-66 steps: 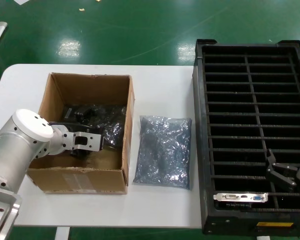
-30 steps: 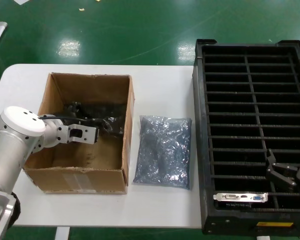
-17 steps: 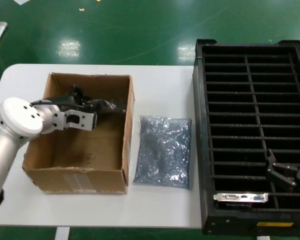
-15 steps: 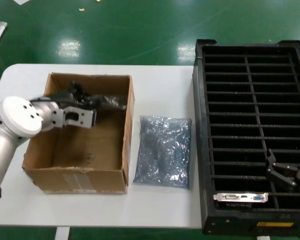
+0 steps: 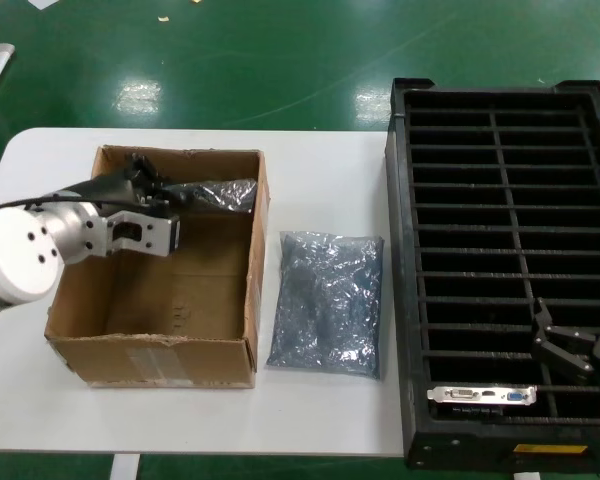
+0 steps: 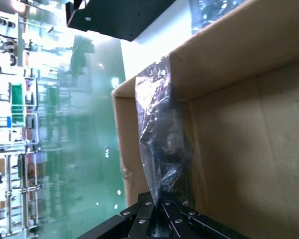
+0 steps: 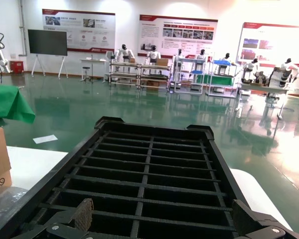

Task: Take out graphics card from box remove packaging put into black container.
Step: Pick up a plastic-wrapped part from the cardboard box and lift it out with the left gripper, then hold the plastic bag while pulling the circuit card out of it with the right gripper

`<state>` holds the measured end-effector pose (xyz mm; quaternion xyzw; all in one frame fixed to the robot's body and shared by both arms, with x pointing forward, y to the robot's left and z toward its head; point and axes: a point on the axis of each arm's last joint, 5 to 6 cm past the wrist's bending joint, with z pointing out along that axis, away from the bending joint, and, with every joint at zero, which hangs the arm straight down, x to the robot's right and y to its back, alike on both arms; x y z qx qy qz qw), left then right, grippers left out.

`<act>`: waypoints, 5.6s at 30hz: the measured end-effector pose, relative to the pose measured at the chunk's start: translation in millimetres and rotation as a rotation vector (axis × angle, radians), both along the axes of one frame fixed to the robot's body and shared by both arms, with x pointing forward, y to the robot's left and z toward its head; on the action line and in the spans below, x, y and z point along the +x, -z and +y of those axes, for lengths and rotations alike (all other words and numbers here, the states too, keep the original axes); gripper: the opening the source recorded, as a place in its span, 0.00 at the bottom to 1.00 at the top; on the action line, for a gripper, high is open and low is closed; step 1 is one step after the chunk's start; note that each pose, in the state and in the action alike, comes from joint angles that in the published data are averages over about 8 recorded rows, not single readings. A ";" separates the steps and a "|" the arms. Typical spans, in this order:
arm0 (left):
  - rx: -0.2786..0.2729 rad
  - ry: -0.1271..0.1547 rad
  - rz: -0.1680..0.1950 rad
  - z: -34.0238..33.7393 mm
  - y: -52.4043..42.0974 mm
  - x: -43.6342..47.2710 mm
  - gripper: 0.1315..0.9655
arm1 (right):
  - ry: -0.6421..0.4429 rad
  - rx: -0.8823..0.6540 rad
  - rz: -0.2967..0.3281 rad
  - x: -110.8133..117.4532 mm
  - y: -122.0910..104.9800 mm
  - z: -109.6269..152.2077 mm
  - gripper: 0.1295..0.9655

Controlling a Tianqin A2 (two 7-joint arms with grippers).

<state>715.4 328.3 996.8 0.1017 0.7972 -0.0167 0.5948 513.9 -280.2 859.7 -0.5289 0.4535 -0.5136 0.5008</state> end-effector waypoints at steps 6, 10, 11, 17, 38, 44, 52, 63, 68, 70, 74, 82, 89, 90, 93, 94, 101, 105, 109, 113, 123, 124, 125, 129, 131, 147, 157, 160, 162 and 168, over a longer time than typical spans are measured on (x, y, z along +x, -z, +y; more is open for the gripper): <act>0.015 0.007 0.003 1.5 12.1 -3.3 0.01 | 0.000 0.000 0.000 0.0 0.0 0.0 1.00; 0.024 0.007 -0.008 0.3 23.7 1.2 0.01 | 0.000 0.000 0.000 0.0 0.0 0.0 1.00; 0.025 0.006 -0.010 -0.1 26.5 2.9 0.01 | 0.000 0.000 0.000 0.0 0.0 0.0 1.00; 0.034 -0.006 -0.016 -3.1 39.2 14.9 0.01 | 0.000 0.000 0.000 0.0 0.0 0.0 1.00; 0.040 0.009 0.016 -9.4 76.8 20.4 0.02 | 0.000 0.000 0.000 0.0 0.0 0.0 1.00; 0.043 0.011 0.028 -6.6 76.4 17.8 0.07 | 0.000 0.000 0.000 0.0 0.0 0.0 1.00; 0.045 0.013 0.060 -2.5 77.4 12.6 0.15 | 0.000 0.000 0.000 0.0 0.0 0.0 1.00; 0.051 0.008 0.068 1.4 74.9 9.6 0.15 | 0.000 0.000 0.000 0.0 0.0 0.0 1.00; 0.055 0.007 0.061 2.2 72.1 8.5 0.14 | 0.000 0.000 0.000 0.0 0.0 0.0 1.00; 0.056 0.006 0.059 2.5 71.4 8.3 0.13 | 0.000 0.000 0.000 0.0 0.0 0.0 1.00; 0.058 0.001 0.051 3.1 70.1 8.0 0.08 | 0.000 0.000 0.000 0.0 0.0 0.0 1.00; 0.057 0.003 0.014 2.4 61.0 7.8 0.02 | 0.000 0.000 0.000 0.0 0.0 0.0 1.00; 0.047 0.023 -0.050 0.3 46.2 1.7 0.01 | 0.000 0.000 0.000 0.0 0.0 0.0 1.00; 0.043 0.027 -0.060 0.2 43.7 -0.3 0.01 | 0.000 0.000 0.000 0.0 0.0 0.0 1.00; 0.030 0.035 -0.095 0.7 35.2 -7.9 0.01 | 0.000 0.000 0.000 0.0 0.0 0.0 1.00; 0.024 0.038 -0.106 1.2 32.2 -11.0 0.01 | 0.000 0.000 0.000 0.0 0.0 0.0 1.00; -0.032 0.051 -0.181 7.1 10.1 -41.8 0.01 | 0.000 0.000 0.000 0.0 0.0 0.0 1.00; -0.067 0.058 -0.207 13.0 -0.7 -66.8 0.01 | 0.000 0.000 0.000 0.0 0.0 0.0 1.00; -0.102 0.069 -0.213 19.3 -8.9 -92.5 0.01 | 0.000 0.000 0.000 0.0 0.0 0.0 1.00; -0.146 0.094 -0.191 22.5 -15.1 -116.9 0.01 | 0.000 0.000 0.000 0.0 0.0 0.0 1.00; -0.229 0.220 -0.055 4.8 -23.4 -168.5 0.01 | 0.000 0.000 0.000 0.0 0.0 0.0 1.00; -0.233 0.233 -0.040 2.4 -23.5 -171.7 0.01 | 0.000 0.000 0.000 0.0 0.0 0.0 1.00; -0.237 0.244 -0.026 0.1 -23.5 -174.3 0.01 | 0.000 0.000 0.000 0.0 0.0 0.0 1.00; -0.250 0.279 0.023 -7.7 -22.9 -180.7 0.01 | 0.000 0.000 0.000 0.0 0.0 0.0 1.00; -0.254 0.291 0.038 -10.7 -23.0 -182.1 0.01 | 0.000 0.000 0.000 0.0 0.0 0.0 1.00; -0.260 0.303 0.053 -14.5 -23.9 -182.9 0.01 | -0.047 0.006 -0.033 5.3 -10.8 5.1 1.00; -0.260 0.303 0.053 -14.5 -23.9 -182.9 0.01 | -0.253 -0.035 -0.141 18.5 -50.0 36.4 0.98; -0.260 0.303 0.053 -14.5 -23.9 -182.9 0.01 | -0.313 -0.061 -0.152 19.3 -57.3 42.8 0.97; -0.260 0.303 0.053 -14.5 -23.9 -182.9 0.01 | -0.347 -0.080 -0.155 18.8 -60.5 45.5 0.97; -0.260 0.303 0.053 -14.5 -23.9 -182.9 0.01 | -0.436 -0.145 -0.150 13.7 -64.8 48.3 0.88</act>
